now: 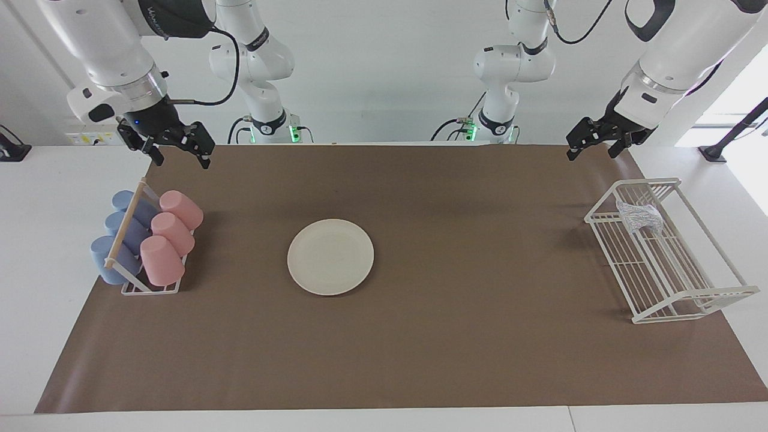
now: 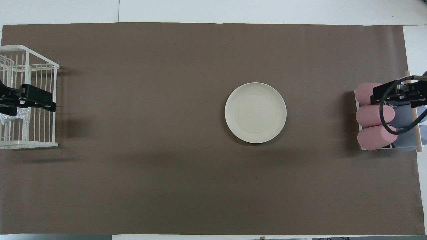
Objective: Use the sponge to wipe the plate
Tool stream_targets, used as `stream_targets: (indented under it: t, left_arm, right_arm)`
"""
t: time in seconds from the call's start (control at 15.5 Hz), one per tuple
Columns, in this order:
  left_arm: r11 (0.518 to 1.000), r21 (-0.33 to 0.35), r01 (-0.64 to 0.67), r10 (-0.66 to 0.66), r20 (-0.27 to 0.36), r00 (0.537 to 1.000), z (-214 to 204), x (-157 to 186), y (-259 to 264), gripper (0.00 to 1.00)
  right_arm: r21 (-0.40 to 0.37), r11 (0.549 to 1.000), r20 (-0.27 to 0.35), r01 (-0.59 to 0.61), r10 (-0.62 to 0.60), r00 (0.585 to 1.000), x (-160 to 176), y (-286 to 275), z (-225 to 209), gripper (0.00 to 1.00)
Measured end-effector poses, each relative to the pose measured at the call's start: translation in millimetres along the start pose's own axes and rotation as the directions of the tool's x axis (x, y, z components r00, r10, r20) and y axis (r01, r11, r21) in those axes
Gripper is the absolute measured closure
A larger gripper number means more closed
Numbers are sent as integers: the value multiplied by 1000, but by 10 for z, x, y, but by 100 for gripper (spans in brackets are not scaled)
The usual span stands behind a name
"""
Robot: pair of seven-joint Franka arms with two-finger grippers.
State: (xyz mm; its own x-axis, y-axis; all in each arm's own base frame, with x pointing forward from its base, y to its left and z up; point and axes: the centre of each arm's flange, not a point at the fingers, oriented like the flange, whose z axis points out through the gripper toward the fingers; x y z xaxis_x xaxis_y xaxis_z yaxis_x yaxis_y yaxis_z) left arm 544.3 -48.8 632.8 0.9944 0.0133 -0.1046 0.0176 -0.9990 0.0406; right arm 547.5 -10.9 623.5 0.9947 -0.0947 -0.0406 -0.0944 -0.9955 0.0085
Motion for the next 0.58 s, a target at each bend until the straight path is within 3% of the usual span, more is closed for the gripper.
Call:
stream_targets:
  t: [0.26,0.58]
  left_arm:
    - [1000,0,12,-12,-2,1000,0,4,-4,0]
    - [999,-8,40,-41,-54,998,-3,79,-3,0]
  right_arm:
    - [0,999,11,37,-37,999,-8,72,6,0]
    - [1,999,12,47,-47,999,-7,107,8,0]
